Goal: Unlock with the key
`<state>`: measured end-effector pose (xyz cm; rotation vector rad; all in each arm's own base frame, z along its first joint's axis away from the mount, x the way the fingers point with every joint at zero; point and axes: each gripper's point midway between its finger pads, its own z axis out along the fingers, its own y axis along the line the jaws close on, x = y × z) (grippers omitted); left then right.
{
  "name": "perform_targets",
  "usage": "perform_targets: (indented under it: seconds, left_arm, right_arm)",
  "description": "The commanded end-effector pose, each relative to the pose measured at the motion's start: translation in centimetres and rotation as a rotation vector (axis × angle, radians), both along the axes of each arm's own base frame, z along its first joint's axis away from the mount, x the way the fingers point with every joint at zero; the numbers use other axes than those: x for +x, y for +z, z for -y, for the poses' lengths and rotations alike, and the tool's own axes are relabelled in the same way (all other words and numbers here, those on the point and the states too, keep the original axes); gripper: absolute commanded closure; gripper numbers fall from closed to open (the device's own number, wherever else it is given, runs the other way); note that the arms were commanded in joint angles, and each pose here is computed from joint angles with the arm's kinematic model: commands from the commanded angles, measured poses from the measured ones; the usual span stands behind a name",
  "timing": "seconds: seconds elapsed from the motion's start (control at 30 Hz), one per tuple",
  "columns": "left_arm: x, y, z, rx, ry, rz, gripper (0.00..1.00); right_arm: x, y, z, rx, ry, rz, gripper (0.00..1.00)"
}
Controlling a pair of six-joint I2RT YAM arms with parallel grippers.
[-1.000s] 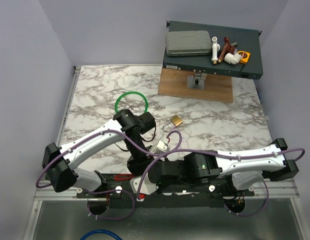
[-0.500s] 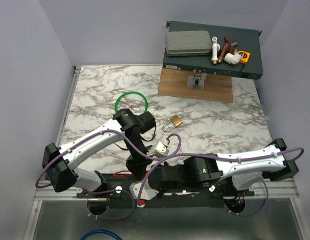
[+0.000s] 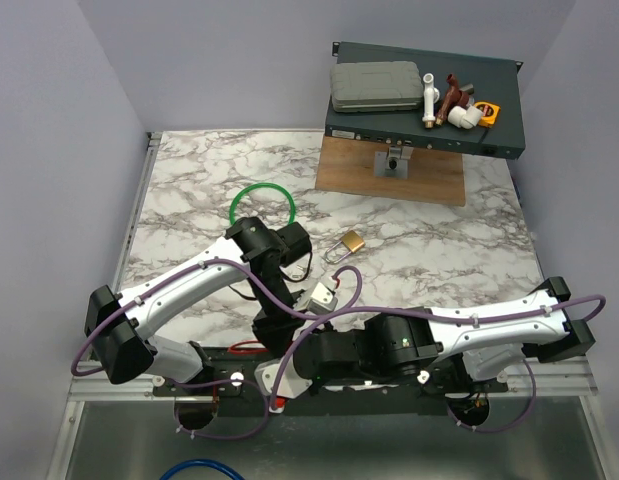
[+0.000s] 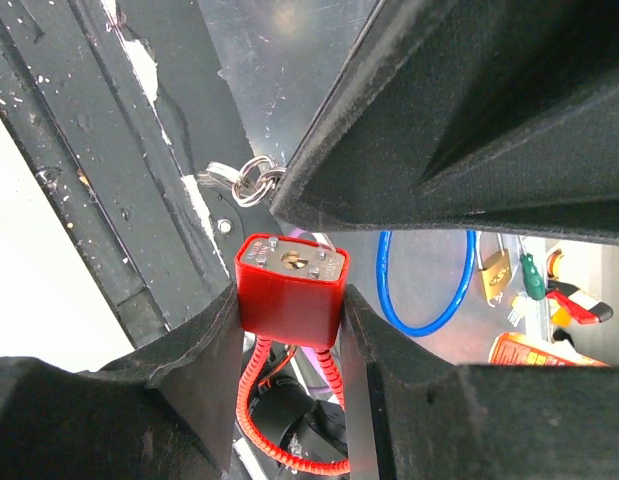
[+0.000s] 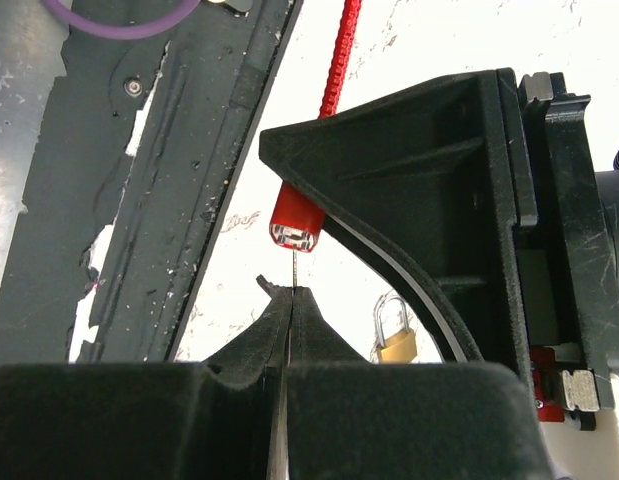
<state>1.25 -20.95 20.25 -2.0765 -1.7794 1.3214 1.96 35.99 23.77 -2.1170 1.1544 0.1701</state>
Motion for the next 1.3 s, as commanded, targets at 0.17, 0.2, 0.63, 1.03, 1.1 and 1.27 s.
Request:
perform_targets:
  seconds: [0.17, 0.2, 0.63, 1.03, 1.1, 1.27]
  left_arm:
    - [-1.2, 1.7, -0.1, -0.018, -0.004, -0.061, 1.0]
    - [-1.2, 1.7, -0.1, -0.018, -0.003, -0.061, 1.0]
    - [-1.3, 1.7, -0.1, -0.01, 0.003, -0.071, 1.0]
    - [-1.1, 1.7, 0.1, -0.001, 0.015, -0.076, 1.0]
    - [-1.1, 1.7, 0.1, 0.008, 0.02, -0.076, 1.0]
    - [-0.9, 1.5, 0.2, 0.024, 0.039, -0.077, 1.0]
  right_arm:
    - [0.1, -0.8, -0.1, -0.008, -0.006, 0.021, 0.99]
    - [0.1, -0.8, 0.0, -0.009, -0.007, 0.021, 0.99]
    - [0.5, -0.9, -0.1, -0.004, -0.02, 0.042, 0.99]
    - [0.3, -0.9, -0.8, -0.002, -0.008, 0.04, 0.99]
    - [0.2, -1.0, -0.9, -0.005, -0.006, 0.039, 0.99]
    - [0.1, -1.1, -1.0, -0.009, -0.005, 0.036, 0.99]
